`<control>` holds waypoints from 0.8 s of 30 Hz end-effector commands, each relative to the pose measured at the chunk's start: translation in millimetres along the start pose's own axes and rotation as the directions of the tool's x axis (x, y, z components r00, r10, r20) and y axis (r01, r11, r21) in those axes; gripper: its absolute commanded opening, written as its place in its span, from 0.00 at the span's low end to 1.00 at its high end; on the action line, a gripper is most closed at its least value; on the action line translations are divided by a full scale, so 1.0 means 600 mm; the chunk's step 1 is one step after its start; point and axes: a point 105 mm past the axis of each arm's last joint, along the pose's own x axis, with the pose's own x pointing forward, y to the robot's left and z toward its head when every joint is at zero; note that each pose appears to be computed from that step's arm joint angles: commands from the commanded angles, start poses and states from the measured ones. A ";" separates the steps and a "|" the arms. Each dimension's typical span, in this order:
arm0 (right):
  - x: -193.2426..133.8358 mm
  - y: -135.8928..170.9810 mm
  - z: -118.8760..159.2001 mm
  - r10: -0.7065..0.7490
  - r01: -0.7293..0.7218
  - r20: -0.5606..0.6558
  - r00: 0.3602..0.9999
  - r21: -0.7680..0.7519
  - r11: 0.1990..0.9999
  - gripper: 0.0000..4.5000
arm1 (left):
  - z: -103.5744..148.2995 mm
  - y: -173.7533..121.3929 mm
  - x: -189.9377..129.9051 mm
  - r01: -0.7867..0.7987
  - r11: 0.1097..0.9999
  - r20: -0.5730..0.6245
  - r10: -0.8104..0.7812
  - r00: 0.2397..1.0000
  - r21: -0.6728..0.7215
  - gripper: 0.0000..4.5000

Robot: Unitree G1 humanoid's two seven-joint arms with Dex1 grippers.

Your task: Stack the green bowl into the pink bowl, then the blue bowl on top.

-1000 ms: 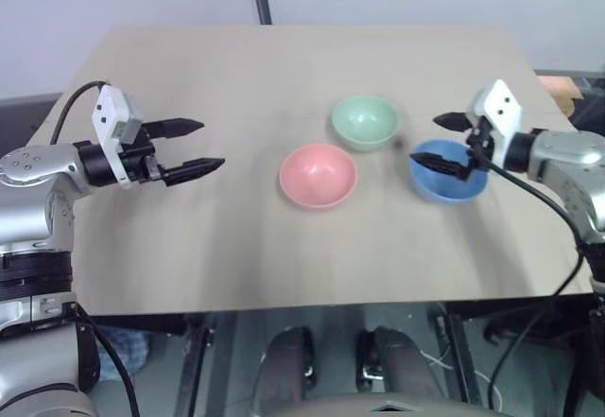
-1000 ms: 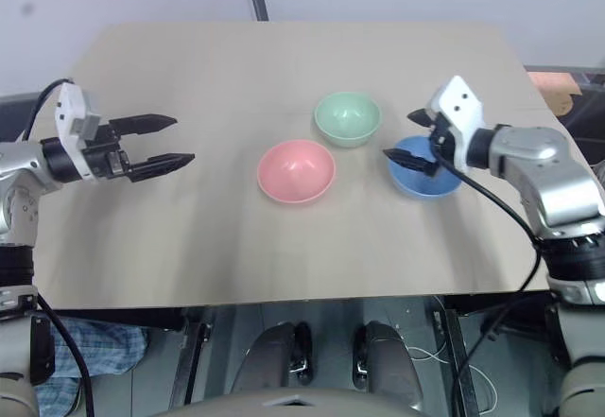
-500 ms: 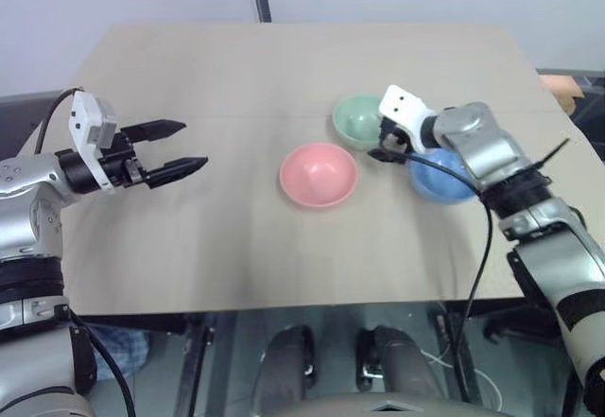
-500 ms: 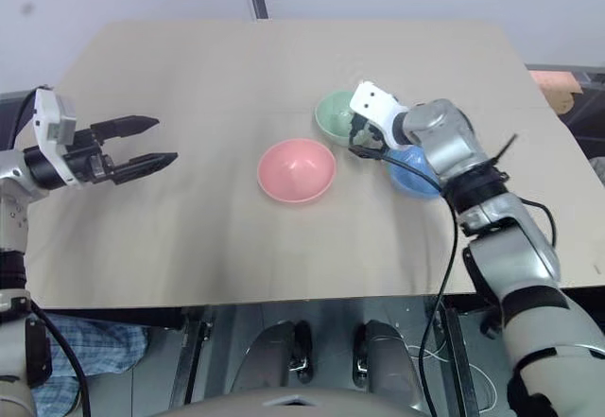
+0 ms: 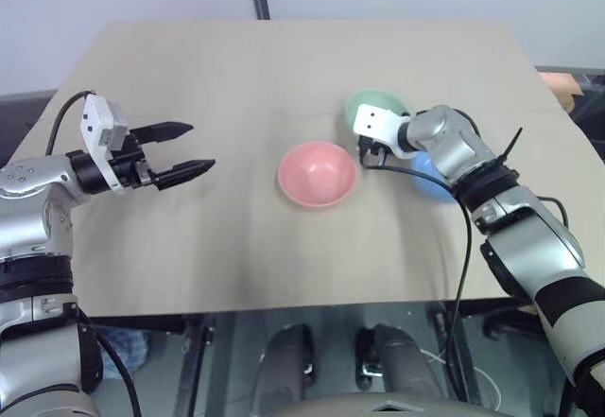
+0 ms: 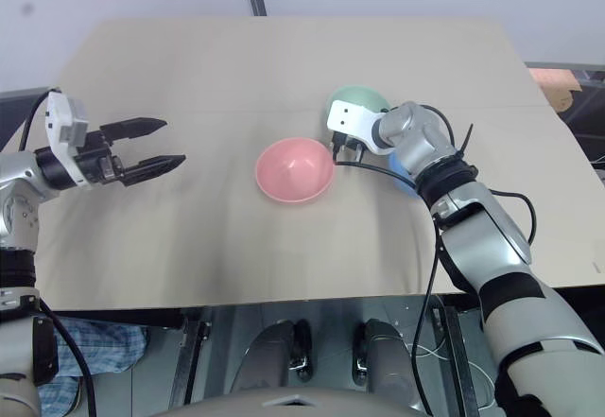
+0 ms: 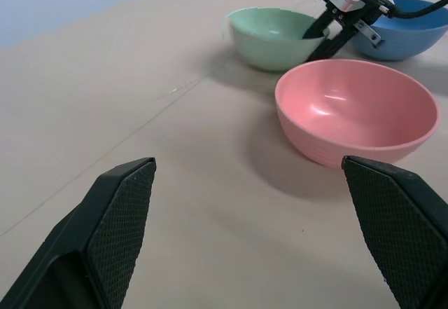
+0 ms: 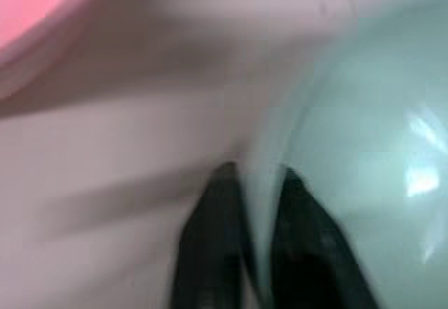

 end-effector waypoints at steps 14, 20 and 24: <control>-0.102 -0.011 0.145 0.033 0.041 0.284 0.958 -0.250 0.967 0.01 | 0.028 -0.007 0.025 0.023 0.998 0.023 -0.024 0.999 0.057 1.00; -0.126 0.065 0.183 0.120 -0.012 0.278 0.953 -0.362 0.932 0.01 | 0.029 -0.006 0.035 0.033 0.998 0.024 -0.035 0.999 0.049 1.00; -0.114 0.108 0.183 0.144 -0.044 0.248 0.958 -0.368 0.929 0.01 | 0.028 -0.008 0.041 0.046 0.998 0.022 -0.047 0.999 0.046 1.00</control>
